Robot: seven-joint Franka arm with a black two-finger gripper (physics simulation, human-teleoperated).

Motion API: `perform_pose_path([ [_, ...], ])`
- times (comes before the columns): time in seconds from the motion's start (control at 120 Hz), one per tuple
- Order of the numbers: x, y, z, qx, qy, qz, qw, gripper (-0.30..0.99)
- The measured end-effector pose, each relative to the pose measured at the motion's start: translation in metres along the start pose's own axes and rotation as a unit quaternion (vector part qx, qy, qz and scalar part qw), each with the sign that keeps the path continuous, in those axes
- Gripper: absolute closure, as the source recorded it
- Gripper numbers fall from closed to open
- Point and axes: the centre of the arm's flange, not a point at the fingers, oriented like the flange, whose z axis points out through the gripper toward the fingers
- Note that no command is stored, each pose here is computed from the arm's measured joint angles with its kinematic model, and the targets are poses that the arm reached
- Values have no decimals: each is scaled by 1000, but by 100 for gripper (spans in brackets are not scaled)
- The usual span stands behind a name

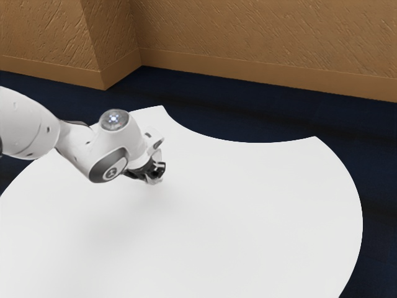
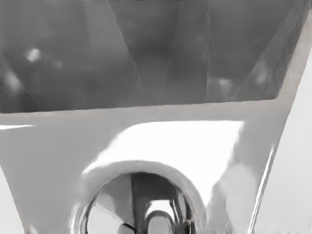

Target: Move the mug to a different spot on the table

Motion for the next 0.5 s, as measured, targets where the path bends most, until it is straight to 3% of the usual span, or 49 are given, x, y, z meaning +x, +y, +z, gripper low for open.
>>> perform_pose_path([
  [0.5,-51,96,-17,-52,11,83,995,68],
])
